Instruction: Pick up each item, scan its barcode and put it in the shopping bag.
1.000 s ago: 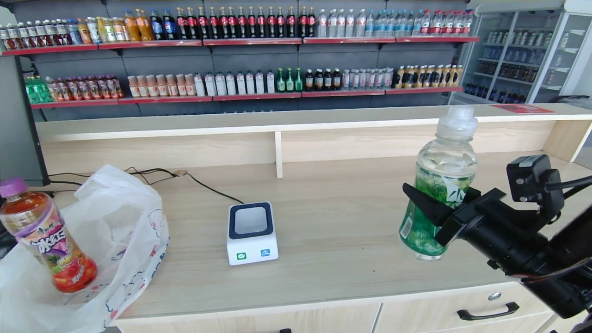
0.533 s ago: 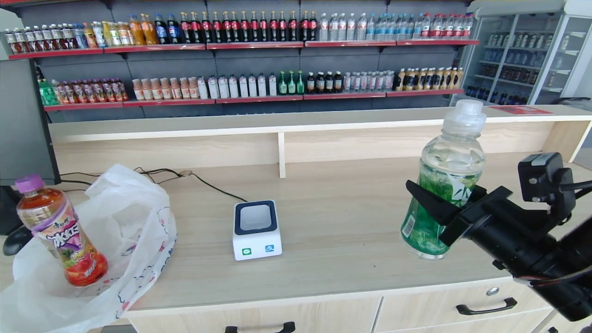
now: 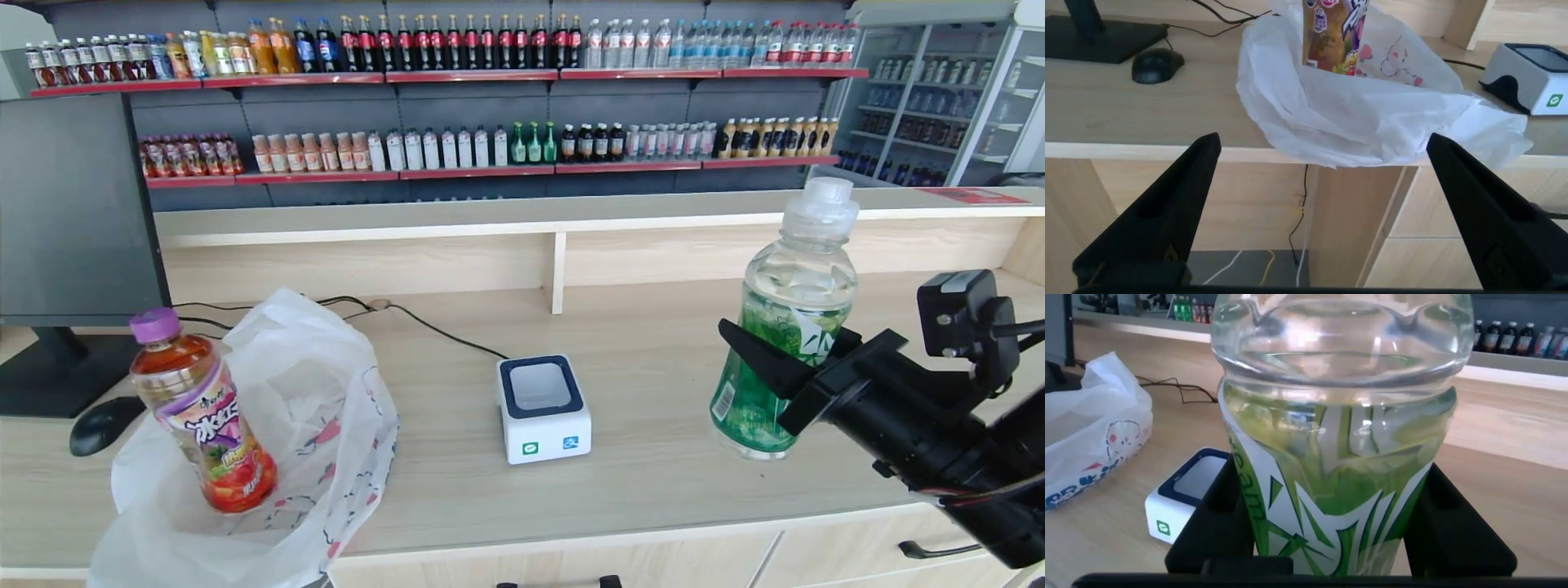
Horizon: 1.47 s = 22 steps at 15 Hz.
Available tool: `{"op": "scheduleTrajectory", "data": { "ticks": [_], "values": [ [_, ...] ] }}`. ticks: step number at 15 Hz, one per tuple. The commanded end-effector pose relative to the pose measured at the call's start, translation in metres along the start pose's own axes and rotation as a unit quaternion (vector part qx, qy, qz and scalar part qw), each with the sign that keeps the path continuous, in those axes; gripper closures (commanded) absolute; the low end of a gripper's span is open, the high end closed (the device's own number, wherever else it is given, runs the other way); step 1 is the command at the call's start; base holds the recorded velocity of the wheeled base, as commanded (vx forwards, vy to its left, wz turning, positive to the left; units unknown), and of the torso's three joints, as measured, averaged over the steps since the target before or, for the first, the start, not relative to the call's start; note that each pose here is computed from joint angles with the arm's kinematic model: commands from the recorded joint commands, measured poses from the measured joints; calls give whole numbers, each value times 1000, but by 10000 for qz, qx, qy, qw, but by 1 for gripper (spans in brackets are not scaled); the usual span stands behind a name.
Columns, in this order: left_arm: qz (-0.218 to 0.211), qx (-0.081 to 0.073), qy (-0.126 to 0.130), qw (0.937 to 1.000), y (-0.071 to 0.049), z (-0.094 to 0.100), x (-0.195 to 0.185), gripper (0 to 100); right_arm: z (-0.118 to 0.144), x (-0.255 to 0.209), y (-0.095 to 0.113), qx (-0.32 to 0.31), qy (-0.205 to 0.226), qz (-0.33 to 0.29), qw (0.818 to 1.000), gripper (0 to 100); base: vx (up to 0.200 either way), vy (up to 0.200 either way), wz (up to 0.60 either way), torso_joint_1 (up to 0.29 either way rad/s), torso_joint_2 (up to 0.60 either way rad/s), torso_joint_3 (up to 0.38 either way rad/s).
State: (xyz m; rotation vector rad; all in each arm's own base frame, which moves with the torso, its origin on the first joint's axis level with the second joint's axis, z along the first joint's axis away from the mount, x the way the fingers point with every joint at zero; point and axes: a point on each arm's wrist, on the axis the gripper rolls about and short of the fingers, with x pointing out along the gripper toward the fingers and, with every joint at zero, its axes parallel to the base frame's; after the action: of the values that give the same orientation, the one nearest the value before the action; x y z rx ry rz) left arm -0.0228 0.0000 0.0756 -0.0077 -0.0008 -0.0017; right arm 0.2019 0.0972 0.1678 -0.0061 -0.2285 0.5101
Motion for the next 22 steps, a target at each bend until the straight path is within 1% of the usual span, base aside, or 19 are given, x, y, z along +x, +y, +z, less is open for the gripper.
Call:
{"op": "scheduleTrajectory", "data": {
  "ticks": [1, 4, 8, 13, 20, 22],
  "values": [
    [1, 0, -3, 10000, 0, 0, 0, 0, 4, -2, 1, -13, -78, 16, 10000, 100, 0, 200, 0, -2, 2, 2],
    [1, -15, -3, 10000, 0, 0, 0, 0, 6, -4, 1, -23, -109, 15, 9999, 100, 0, 200, 0, 5, 1, -1],
    [24, -100, -4, 9999, 0, 0, 0, 0, 5, -3, 0, -25, -92, -7, 10000, 100, 0, 200, 0, 1, 5, 2],
    [8, -84, -4, 10000, 0, 0, 0, 0, 3, -3, 0, -23, -62, -5, 10000, 100, 0, 200, 0, 2, 3, 2],
    [8, -77, -4, 10000, 0, 0, 0, 0, 3, -3, 0, -20, -47, 3, 10000, 100, 0, 0, 0, 0, 0, 0],
    [8, -77, -4, 10000, 0, 0, 0, 0, 2, -3, 0, -19, -40, 11, 10000, 100, 200, 0, 0, 0, 2, 7]
  ]
}}
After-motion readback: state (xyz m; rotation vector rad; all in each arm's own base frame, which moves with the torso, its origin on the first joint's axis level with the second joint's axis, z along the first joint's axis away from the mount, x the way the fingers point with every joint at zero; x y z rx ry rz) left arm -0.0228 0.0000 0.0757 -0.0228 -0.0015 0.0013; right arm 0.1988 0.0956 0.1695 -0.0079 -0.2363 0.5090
